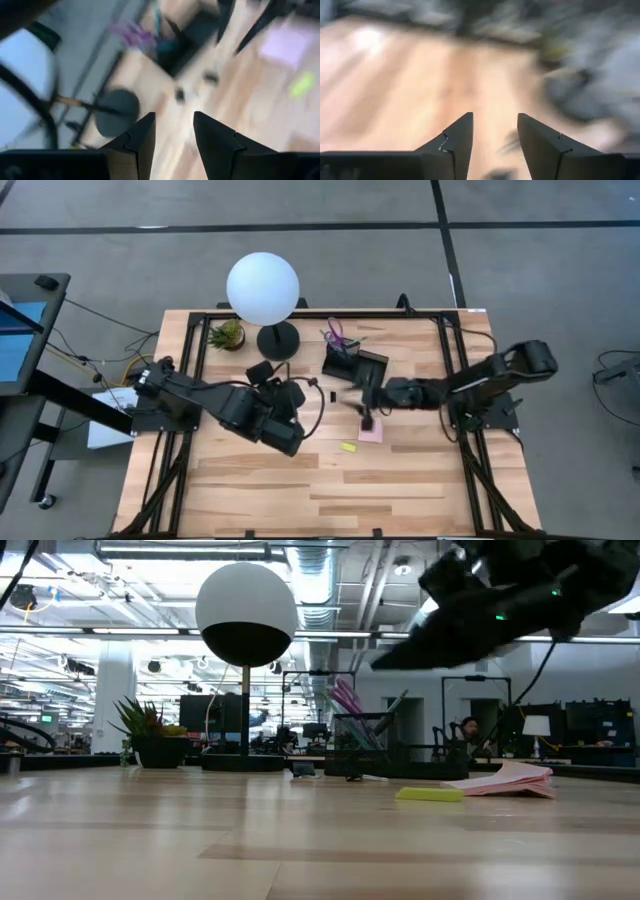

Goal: Pick and place office supplies into organizer
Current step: Put the black binder clip into the black desk organizer

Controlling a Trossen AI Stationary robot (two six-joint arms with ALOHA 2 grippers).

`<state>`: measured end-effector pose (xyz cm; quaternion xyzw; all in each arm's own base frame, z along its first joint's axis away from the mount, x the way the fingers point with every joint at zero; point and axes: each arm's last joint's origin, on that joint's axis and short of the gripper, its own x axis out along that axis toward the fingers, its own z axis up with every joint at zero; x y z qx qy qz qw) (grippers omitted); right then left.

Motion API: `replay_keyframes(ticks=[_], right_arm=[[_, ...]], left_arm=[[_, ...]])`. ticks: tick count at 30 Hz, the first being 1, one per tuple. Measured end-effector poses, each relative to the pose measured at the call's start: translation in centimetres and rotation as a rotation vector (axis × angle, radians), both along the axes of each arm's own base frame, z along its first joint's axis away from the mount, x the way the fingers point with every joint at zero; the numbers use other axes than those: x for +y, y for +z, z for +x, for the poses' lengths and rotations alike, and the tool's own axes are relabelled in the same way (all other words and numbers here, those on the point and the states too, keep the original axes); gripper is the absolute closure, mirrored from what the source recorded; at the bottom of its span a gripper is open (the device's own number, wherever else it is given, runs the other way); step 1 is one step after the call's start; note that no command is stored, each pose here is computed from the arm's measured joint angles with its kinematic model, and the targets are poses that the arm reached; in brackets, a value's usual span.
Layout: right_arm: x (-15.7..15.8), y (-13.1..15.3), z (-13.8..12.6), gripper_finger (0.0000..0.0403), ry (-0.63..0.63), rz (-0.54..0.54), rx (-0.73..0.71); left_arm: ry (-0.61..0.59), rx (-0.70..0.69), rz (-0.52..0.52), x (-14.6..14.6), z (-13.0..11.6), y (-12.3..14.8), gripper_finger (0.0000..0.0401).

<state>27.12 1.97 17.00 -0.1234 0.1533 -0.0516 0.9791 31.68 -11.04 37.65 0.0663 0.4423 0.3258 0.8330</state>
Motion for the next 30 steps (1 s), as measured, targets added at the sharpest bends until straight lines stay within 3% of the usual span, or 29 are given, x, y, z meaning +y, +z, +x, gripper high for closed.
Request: replay_keyframes(ticks=[2, 4, 8, 13, 18, 22, 30], right_arm=[[0.1, -0.4, -0.5, 0.0254, 0.135, 0.078, 0.083], [-0.3, -0.5, -0.5, 0.0255, 0.19, 0.127, 0.102], [-2.0, -0.2, 0.2, 0.0257, 0.162, 0.114, 0.083], [-4.3, -2.1, 2.0, 0.0251, 0.244, 0.194, 0.245], [-5.3, -4.4, 4.9, 0.023, 0.234, 0.203, 0.324], [-5.7, -5.0, 6.7, 0.0207, 0.218, 0.147, 0.406], [-6.1, -6.2, 7.4, 0.0174, 0.145, 0.122, 0.573]], left_arm=[[-0.006, 0.067, -0.043, 0.3, 0.2, -1.0, 0.0272], [0.015, 0.094, -0.04, 0.6, 0.3, -1.9, 0.0272], [0.057, 0.078, -0.039, 0.8, 0.4, -2.4, 0.0272], [0.047, 0.073, -0.04, 0.6, 0.3, -2.3, 0.0272], [0.048, 0.076, -0.038, 0.6, 0.2, -2.3, 0.0272], [0.039, 0.088, -0.044, 0.6, 0.2, -2.3, 0.0272], [0.029, 0.09, -0.045, 0.3, 0.1, -2.3, 0.0272]])
